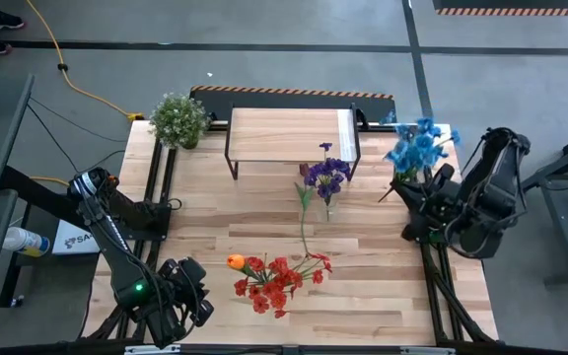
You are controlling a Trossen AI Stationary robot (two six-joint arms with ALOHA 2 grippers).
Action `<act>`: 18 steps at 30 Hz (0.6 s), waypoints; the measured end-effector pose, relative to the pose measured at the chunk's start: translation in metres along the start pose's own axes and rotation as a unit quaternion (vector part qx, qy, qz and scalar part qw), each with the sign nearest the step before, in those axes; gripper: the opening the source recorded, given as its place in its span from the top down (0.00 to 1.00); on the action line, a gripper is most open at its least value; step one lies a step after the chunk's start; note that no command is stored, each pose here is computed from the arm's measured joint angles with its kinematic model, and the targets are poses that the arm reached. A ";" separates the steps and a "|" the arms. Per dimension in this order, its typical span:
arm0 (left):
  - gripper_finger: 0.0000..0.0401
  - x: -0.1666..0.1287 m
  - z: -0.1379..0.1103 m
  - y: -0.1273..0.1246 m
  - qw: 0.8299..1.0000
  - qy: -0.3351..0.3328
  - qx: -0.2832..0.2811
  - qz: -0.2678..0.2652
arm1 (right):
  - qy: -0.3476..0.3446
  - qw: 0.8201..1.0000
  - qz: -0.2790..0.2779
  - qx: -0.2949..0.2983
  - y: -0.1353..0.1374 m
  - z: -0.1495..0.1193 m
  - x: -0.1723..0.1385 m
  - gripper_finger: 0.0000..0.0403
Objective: Pick and place flowers into a vace then onto a shelf
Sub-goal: Put the blue flowers into the top transparent vase
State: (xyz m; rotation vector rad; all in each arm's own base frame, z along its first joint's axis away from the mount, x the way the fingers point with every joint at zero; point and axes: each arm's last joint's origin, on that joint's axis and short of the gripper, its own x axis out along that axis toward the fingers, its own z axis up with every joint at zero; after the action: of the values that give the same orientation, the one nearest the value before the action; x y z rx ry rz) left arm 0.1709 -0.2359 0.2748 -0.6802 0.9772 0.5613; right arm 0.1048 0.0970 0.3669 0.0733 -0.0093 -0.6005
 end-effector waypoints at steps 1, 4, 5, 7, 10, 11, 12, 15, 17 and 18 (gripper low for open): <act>0.66 0.000 0.000 0.000 1.000 0.000 0.000 0.000 | -0.001 1.000 -0.002 -0.002 0.002 -0.001 0.000 0.98; 0.66 0.000 0.000 0.000 1.000 0.000 0.000 0.000 | -0.004 1.000 -0.005 -0.008 0.004 -0.002 0.000 0.98; 0.66 0.000 0.000 0.000 1.000 0.000 0.000 0.000 | -0.004 1.000 -0.006 -0.009 0.004 -0.003 0.000 0.99; 0.66 0.000 0.000 0.000 1.000 0.000 0.000 0.000 | -0.004 1.000 -0.006 -0.010 0.005 -0.003 0.000 0.99; 0.66 0.000 0.000 0.000 1.000 0.000 0.000 0.000 | -0.007 1.000 -0.010 -0.010 0.004 -0.002 0.000 0.99; 0.66 0.000 0.000 0.000 1.000 -0.001 0.000 0.000 | -0.007 1.000 -0.013 -0.010 0.003 -0.002 0.001 0.98; 0.66 0.000 0.000 0.000 1.000 -0.001 0.000 0.000 | -0.008 1.000 -0.017 -0.010 0.003 -0.002 0.002 0.98; 0.66 0.000 0.000 0.000 1.000 -0.002 0.003 -0.001 | -0.005 1.000 -0.029 -0.007 0.002 -0.003 0.007 0.99; 0.66 0.000 0.000 0.000 1.000 -0.002 0.004 -0.001 | -0.004 0.999 -0.039 -0.008 0.002 -0.003 0.010 0.99; 0.66 0.000 0.000 0.000 1.000 -0.002 0.004 0.000 | -0.004 0.999 -0.044 -0.006 0.002 -0.004 0.012 0.99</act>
State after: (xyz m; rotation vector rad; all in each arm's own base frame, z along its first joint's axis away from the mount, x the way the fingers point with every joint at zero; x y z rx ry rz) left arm 0.1710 -0.2359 0.2748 -0.6730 0.9754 0.5578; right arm 0.1161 0.0921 0.3625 0.0590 -0.0108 -0.6896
